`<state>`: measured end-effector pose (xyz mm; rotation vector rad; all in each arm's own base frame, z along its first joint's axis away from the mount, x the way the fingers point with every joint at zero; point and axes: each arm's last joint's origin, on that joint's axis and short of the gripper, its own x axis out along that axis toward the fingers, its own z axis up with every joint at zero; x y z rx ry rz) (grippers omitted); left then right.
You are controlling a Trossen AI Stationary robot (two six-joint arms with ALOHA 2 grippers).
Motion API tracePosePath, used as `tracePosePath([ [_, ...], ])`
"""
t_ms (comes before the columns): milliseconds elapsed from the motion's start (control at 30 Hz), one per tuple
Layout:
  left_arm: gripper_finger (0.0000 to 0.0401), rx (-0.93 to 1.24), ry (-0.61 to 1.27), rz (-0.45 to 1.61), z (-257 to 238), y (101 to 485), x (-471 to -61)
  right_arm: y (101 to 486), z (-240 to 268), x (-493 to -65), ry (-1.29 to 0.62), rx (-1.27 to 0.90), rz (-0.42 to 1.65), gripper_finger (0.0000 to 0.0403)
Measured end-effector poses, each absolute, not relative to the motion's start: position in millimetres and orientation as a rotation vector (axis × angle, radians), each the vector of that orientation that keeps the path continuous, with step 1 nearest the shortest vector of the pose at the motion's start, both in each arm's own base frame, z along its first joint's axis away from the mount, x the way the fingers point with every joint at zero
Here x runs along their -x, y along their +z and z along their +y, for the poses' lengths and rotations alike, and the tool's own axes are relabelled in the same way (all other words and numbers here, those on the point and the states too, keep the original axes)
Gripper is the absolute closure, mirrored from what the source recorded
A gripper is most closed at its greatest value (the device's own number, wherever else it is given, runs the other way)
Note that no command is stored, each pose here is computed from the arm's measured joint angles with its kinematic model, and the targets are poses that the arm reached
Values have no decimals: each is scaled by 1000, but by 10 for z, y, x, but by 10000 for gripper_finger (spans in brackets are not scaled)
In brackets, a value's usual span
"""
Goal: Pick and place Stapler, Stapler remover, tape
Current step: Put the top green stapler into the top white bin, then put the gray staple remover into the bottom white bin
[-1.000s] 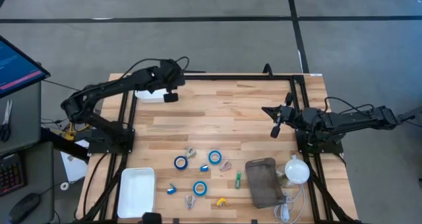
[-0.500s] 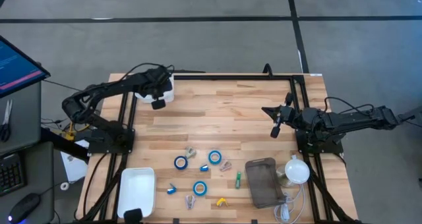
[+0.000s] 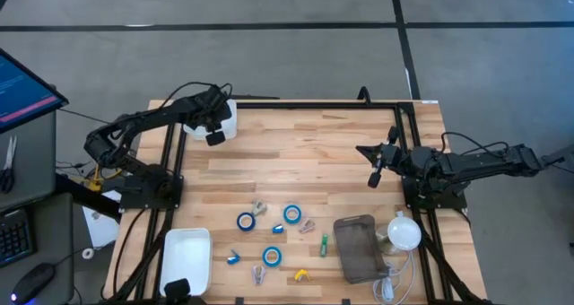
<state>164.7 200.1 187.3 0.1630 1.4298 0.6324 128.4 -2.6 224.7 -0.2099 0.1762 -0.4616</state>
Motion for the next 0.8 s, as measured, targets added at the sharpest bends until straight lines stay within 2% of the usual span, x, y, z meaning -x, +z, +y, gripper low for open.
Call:
tracePosePath([
  [200, 265, -161, 650, 1410, 2013, 1880, -1658, 2246, -26, -1285, -461, 210, 176, 403],
  [333, 261, -164, 650, 1409, 2014, 1881, -1659, 2247, -26, -1285, -461, 210, 176, 403],
  [567, 319, -194, 628, 1390, 1944, 1920, -1720, 2248, -26, -1285, -461, 212, 176, 403],
  [800, 392, -304, 596, 1262, 1619, 2198, -1860, 2248, -26, -1285, -461, 212, 176, 403],
])
